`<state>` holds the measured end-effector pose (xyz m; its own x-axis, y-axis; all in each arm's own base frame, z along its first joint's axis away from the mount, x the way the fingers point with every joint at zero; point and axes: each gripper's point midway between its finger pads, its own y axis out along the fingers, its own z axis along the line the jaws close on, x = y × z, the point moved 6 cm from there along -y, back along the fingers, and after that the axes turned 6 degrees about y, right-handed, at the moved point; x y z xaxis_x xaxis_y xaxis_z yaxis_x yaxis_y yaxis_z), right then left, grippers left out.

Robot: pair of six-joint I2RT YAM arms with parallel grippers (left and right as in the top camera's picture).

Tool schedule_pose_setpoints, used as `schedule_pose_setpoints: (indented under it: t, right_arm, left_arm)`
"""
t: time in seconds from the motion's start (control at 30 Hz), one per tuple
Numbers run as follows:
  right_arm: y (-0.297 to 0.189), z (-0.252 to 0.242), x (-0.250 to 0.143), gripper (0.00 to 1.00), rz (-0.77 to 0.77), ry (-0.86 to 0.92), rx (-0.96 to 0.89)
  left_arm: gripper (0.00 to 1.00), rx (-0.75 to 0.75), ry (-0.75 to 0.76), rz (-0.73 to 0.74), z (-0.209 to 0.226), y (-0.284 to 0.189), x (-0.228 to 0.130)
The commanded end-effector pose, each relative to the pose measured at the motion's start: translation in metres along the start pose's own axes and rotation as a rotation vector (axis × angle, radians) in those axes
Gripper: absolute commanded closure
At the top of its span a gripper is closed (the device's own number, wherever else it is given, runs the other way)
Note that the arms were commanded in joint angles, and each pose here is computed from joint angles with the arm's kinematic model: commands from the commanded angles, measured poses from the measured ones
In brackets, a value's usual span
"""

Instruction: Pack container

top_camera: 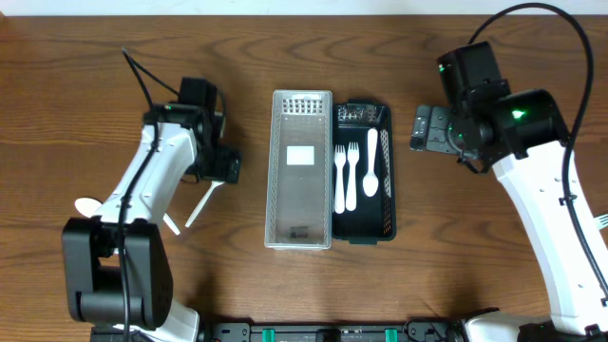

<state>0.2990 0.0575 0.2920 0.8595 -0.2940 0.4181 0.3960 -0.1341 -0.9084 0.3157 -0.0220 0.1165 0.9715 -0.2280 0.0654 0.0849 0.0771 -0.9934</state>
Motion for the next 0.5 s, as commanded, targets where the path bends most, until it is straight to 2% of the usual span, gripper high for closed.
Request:
schedule_pose_setpoints:
  t: [0.0,0.23,0.47]
  right_arm:
    - [0.001,-0.010,0.005,0.01,-0.008,-0.001,-0.025]
    - [0.004,-0.021,0.010,0.01,-0.008,0.035,-0.042]
    - [0.005,-0.026,0.012,0.01,0.007,0.031,-0.031]
  left_arm:
    - [0.02,-0.027,0.067,0.026,-0.004,0.015,-0.009]
    - [0.01,-0.032,0.167,0.041,-0.007,0.036,-0.022]
    - [0.01,-0.021,0.183,-0.009,-0.009,0.055,-0.025]
